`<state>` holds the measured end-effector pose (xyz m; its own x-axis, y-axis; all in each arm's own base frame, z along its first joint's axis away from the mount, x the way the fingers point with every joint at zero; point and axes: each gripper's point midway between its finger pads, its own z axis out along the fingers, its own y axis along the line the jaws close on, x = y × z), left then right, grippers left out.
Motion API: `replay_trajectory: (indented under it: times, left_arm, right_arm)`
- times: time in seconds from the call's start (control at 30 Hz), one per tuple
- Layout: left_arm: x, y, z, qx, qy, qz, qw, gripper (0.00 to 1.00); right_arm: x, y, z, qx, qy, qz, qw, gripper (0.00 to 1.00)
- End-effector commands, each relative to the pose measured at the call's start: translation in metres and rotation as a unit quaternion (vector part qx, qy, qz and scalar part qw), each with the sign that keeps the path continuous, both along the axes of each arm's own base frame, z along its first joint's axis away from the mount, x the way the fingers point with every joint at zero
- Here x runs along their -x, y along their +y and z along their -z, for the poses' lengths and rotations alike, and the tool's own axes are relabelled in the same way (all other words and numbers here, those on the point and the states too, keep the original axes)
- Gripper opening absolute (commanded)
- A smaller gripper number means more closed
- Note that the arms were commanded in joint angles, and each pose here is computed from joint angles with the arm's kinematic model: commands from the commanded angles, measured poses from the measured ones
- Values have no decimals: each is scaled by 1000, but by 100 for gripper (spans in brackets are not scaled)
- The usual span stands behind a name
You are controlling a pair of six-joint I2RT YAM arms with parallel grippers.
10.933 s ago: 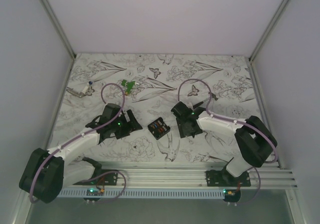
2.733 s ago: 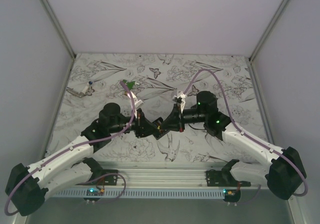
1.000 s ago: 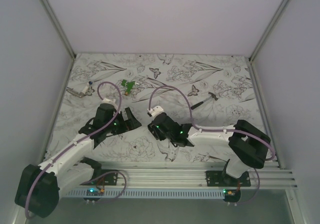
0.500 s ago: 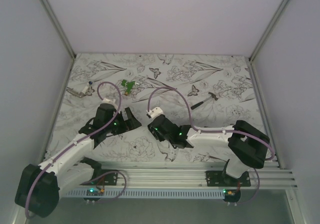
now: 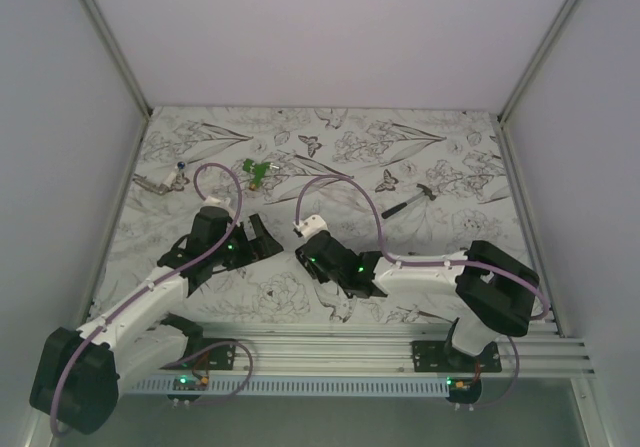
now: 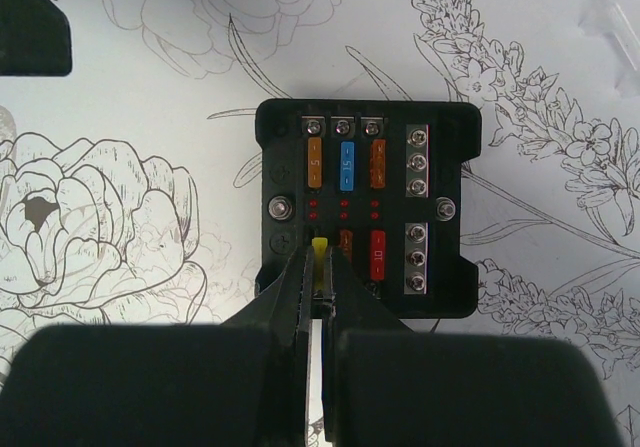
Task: Snap on the fuse box
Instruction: Install the fuse at the fuse box base.
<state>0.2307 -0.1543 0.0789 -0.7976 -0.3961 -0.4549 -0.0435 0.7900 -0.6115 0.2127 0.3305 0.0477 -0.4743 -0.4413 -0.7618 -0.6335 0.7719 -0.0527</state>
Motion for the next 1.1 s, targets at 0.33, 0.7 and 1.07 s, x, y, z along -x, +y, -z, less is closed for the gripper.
replay_trajectory:
  times: [0.33, 0.7, 1.07]
  left_arm:
    - [5, 4, 8, -2, 19, -10, 1000, 99]
    - [6, 4, 7, 0, 19, -10, 1000, 100]
    - [5, 3, 7, 1, 21, -11, 1000, 100]
  right_arm:
    - [-2, 5, 5, -9, -8, 11, 1000, 0]
    - [4, -12, 15, 26, 1, 14, 1000, 0]
    - [7, -17, 13, 30, 0, 13, 999, 0]
